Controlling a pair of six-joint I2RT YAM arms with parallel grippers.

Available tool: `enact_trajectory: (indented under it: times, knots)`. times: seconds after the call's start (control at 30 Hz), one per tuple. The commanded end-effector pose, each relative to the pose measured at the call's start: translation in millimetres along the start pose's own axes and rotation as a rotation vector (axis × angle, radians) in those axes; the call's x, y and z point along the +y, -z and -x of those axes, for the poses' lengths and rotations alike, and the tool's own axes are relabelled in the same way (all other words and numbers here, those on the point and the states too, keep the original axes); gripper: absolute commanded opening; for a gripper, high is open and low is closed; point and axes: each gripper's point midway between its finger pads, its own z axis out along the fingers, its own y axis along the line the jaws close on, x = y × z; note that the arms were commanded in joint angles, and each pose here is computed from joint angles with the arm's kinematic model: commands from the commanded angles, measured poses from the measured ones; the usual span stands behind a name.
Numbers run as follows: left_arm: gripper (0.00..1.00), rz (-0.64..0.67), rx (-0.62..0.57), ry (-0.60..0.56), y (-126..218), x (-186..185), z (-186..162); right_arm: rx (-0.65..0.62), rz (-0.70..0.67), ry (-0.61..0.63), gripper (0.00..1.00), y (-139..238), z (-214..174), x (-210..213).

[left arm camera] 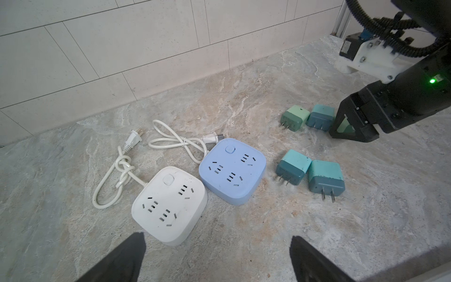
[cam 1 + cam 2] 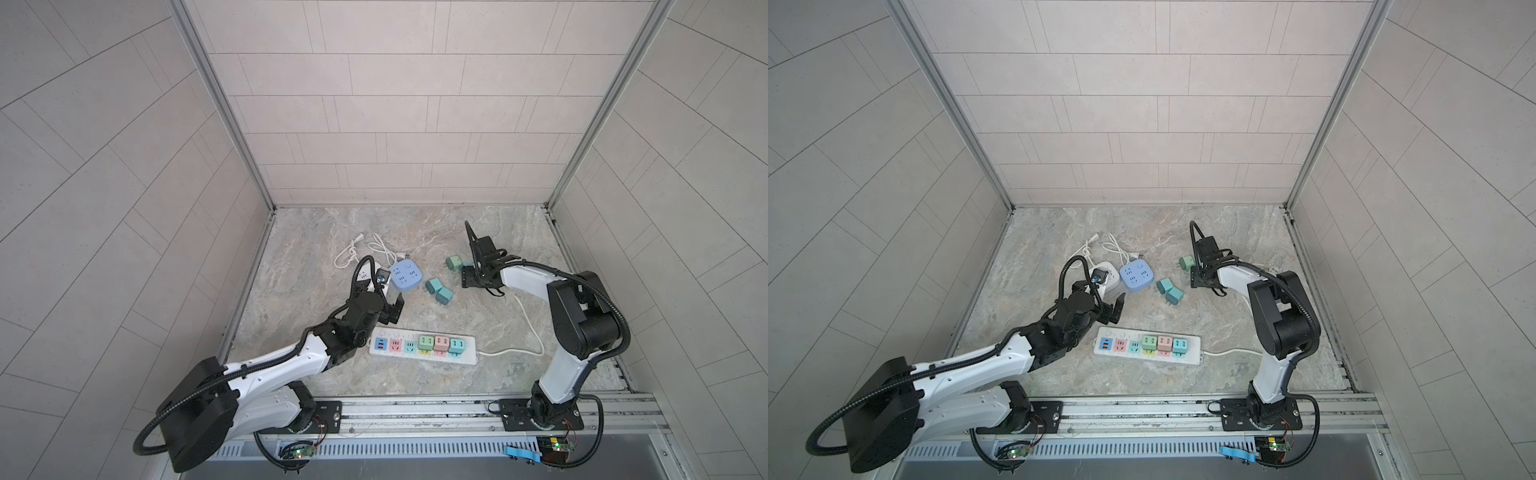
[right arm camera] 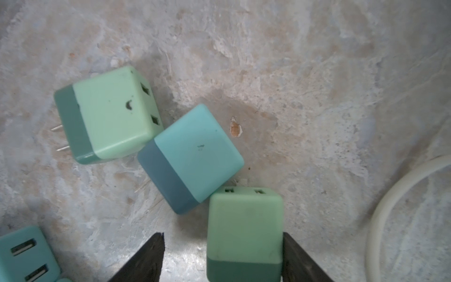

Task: Insert the plug
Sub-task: 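Close the right gripper on the light-green adapter and lift it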

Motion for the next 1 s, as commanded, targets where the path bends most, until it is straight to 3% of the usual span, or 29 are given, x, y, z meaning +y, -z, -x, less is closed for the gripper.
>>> enact_trajectory:
  times: [0.0, 0.33, 0.53, 0.83, 0.97]
  knots:
    - [1.0, 0.013, -0.036, 0.022, 6.3, 4.4, 18.4, 0.031, -0.055, 0.01, 0.76, -2.9, -4.5, -7.8]
    - [1.0, 0.017, -0.062, 0.04, 15.8, 9.6, 25.1, 0.085, -0.082, 0.016, 0.7, -12.6, -6.0, -7.7]
    - [1.0, 0.036, -0.079, 0.05, 22.8, 16.2, 28.9, 0.138, -0.11, 0.034, 0.6, -21.1, -7.9, -6.9]
    - [1.0, 0.024, -0.096, 0.065, 27.4, 16.5, 33.0, 0.104, -0.15, 0.063, 0.44, -15.9, -5.9, -4.9]
    - [1.0, 0.039, -0.111, 0.086, 28.6, 20.1, 32.4, 0.055, -0.224, 0.14, 0.39, -7.5, -3.1, 3.8]
